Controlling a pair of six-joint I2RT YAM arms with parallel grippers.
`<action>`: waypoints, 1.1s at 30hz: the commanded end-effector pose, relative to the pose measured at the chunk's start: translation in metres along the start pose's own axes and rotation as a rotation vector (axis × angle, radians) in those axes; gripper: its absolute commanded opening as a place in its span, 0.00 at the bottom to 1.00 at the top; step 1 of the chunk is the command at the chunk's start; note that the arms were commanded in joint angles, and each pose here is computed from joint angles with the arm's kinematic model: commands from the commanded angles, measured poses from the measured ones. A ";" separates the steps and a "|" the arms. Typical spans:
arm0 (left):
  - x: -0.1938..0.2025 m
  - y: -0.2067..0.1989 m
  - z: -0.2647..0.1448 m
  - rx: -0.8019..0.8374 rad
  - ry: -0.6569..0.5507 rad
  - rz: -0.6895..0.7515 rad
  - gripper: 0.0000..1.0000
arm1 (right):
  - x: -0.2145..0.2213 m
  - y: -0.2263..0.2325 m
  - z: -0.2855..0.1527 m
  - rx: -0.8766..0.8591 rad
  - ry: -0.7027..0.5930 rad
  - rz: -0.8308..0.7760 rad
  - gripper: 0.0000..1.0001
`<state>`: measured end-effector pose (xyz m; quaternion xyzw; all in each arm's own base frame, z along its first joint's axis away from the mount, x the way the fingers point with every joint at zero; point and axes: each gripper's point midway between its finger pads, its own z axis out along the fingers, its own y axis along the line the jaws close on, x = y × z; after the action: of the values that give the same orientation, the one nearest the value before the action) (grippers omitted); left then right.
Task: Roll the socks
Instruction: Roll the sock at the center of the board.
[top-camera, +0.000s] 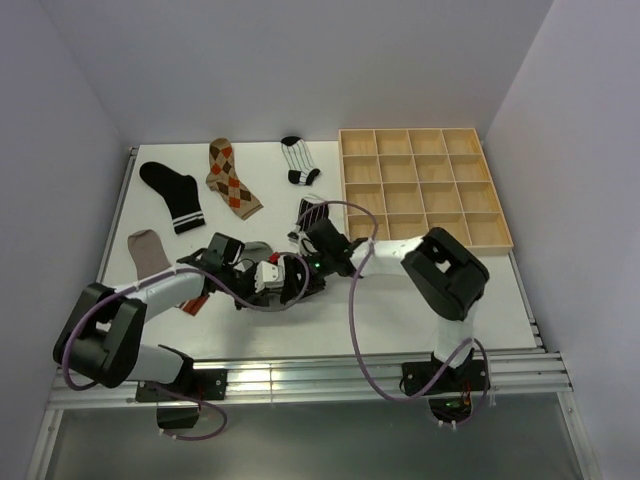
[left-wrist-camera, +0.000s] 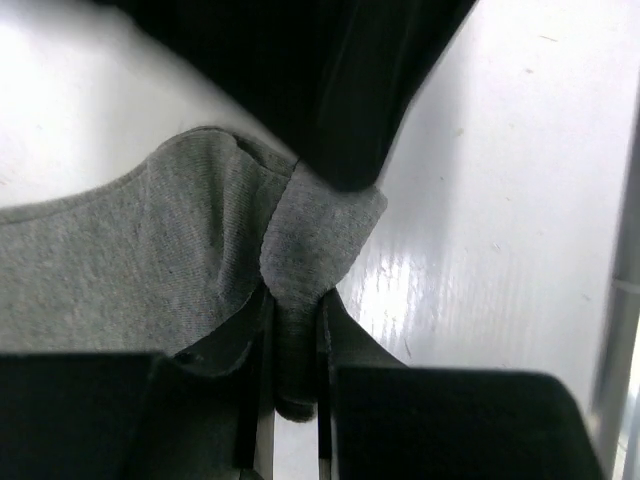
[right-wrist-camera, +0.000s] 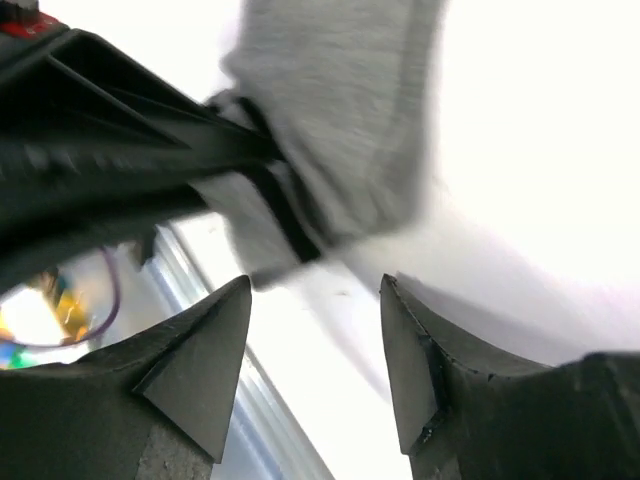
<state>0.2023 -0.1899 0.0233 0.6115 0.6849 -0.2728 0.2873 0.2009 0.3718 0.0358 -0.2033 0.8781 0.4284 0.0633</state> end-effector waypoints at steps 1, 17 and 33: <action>-0.005 -0.012 -0.007 0.124 -0.018 -0.067 0.00 | -0.029 -0.017 -0.018 0.117 -0.244 -0.010 0.62; 0.015 -0.013 -0.020 0.512 0.040 -0.406 0.00 | -0.038 0.014 -0.055 0.340 -0.614 -0.473 0.64; 0.024 -0.014 -0.022 0.611 0.115 -0.501 0.00 | -0.025 0.060 0.017 0.391 -0.503 -0.844 0.71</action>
<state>0.1843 -0.1648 0.0239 0.4818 0.7199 -0.4995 -0.0139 0.1919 0.4052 0.0544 -0.4031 0.7674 0.2400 0.4370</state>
